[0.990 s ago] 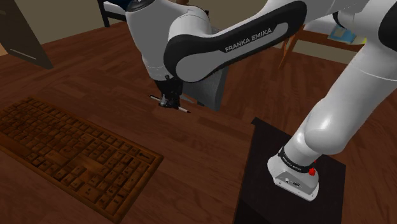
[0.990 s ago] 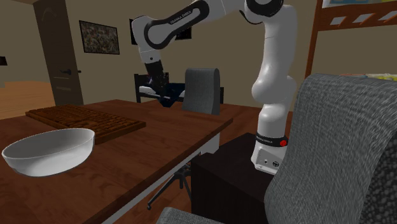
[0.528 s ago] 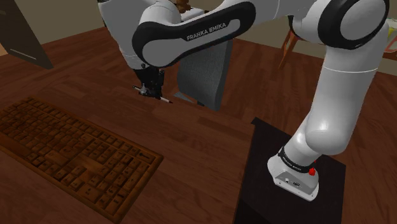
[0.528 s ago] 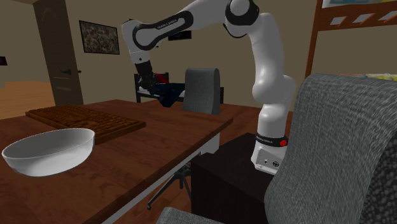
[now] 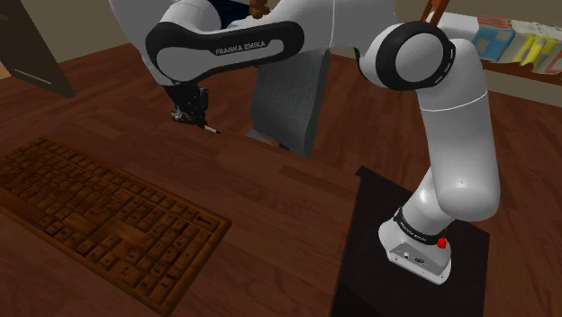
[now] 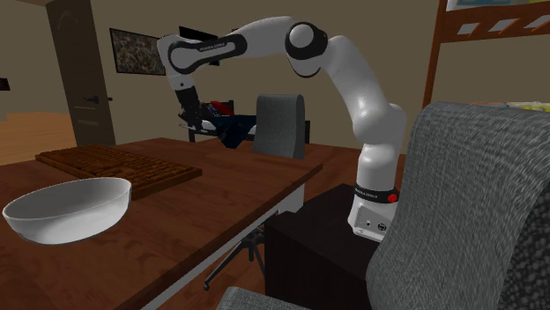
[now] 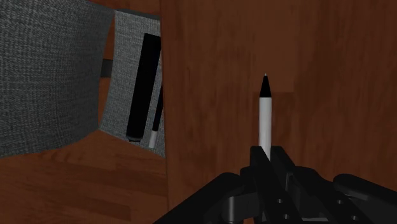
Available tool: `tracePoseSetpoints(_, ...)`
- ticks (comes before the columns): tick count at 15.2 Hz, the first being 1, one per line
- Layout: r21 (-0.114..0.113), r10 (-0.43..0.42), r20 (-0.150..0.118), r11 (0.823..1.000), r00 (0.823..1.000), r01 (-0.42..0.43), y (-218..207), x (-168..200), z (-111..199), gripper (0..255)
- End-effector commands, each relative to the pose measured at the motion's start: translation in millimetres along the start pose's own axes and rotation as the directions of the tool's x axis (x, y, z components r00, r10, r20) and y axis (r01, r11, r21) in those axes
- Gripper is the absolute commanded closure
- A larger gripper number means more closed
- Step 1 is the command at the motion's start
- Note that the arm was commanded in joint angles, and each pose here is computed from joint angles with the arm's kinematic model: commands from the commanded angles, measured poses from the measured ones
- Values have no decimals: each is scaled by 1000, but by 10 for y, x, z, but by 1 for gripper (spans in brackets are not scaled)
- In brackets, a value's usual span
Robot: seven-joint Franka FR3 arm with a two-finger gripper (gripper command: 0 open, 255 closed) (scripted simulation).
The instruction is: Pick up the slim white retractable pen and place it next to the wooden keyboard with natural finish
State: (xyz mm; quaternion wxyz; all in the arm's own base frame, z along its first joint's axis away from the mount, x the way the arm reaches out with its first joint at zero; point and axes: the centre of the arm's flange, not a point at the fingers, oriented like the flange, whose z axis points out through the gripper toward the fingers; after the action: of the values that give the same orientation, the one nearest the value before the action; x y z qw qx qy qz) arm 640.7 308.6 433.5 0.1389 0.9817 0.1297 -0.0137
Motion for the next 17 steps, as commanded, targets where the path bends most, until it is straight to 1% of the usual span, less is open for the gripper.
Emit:
tracePoseSetpoints(1,-1,0,0,1000,1000,0,-30,44,86,255)
tracePoseSetpoints(15,-1,0,0,1000,1000,0,-230,90,798,255)
tracePoseSetpoints(17,-1,0,0,1000,1000,0,-230,90,798,255)
